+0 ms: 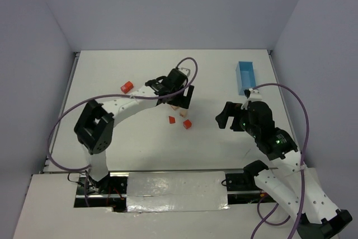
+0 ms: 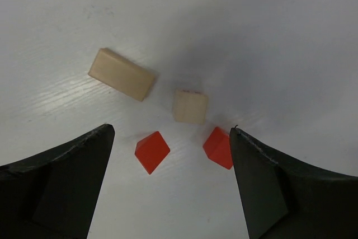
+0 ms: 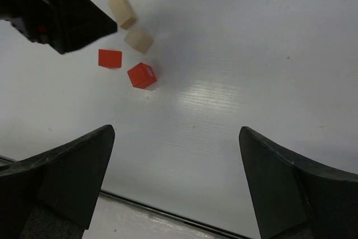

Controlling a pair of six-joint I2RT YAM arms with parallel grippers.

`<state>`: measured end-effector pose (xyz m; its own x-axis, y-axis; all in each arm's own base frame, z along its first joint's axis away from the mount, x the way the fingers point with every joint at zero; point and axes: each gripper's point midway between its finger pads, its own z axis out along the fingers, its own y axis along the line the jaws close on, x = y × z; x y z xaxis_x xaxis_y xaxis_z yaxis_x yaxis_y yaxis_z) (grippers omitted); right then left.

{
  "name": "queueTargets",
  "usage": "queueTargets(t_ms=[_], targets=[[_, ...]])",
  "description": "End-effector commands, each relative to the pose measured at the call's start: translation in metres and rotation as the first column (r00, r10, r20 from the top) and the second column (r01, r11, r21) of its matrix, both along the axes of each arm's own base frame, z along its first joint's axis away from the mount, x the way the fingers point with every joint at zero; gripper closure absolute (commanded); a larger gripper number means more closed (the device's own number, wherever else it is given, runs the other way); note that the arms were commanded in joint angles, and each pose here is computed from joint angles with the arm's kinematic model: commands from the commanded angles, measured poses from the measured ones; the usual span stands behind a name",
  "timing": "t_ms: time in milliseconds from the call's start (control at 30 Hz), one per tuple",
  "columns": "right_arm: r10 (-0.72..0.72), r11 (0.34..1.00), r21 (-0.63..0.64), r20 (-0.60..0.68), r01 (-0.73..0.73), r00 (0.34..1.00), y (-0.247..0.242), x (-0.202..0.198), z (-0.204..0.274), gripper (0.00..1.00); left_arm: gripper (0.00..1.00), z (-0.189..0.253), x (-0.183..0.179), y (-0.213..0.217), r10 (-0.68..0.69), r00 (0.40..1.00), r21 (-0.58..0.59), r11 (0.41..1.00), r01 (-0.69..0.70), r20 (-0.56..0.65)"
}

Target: Build the wood block tower

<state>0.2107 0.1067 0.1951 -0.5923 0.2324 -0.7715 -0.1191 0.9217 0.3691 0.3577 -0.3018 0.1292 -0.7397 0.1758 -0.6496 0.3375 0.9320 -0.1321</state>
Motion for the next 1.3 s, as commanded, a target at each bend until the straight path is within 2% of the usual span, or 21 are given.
queueTargets(t_ms=[0,433,733,833,933,1033,1067,1133,1167,1267], targets=[[-0.006,1.000,0.011,0.026,0.006,1.000,0.002,0.004,0.005,0.00,0.04,-0.017,-0.001,-0.025,-0.151,0.988,0.005,0.988,0.151,-0.029],[0.015,1.000,0.006,0.006,-0.015,1.000,0.006,0.004,0.001,0.00,0.20,-0.056,0.002,-0.039,-0.139,0.986,0.116,0.982,0.150,-0.091],[0.021,1.000,0.006,0.008,-0.021,1.000,0.006,0.004,0.001,0.00,0.20,-0.072,0.005,-0.030,-0.097,0.988,0.178,0.977,0.116,-0.117],[0.021,1.000,0.008,0.010,-0.021,1.000,0.006,0.004,0.002,0.00,0.24,-0.078,0.005,-0.029,-0.089,0.988,0.192,0.975,0.113,-0.128],[0.021,1.000,0.006,0.007,-0.021,1.000,0.006,0.004,0.000,0.00,0.34,-0.079,0.005,-0.028,-0.085,0.988,0.196,0.975,0.109,-0.128],[0.023,1.000,0.005,0.005,-0.023,1.000,0.006,0.004,0.001,0.00,0.48,-0.077,0.004,-0.030,-0.093,0.987,0.185,0.976,0.116,-0.128],[0.023,1.000,0.003,0.002,-0.023,1.000,0.006,0.004,0.000,0.00,0.61,-0.076,0.005,-0.031,-0.092,0.988,0.184,0.976,0.114,-0.125],[0.020,1.000,0.003,0.004,-0.020,1.000,0.006,0.004,0.000,0.00,0.76,-0.077,0.004,-0.029,-0.088,0.988,0.188,0.976,0.111,-0.128],[0.023,1.000,0.003,0.002,-0.023,1.000,0.007,0.004,0.000,0.00,0.87,-0.076,0.004,-0.029,-0.086,0.988,0.187,0.976,0.110,-0.129],[0.022,1.000,-0.001,-0.002,-0.022,1.000,0.007,0.005,-0.002,0.00,0.96,-0.071,0.004,-0.031,-0.079,0.989,0.176,0.979,0.101,-0.128]])
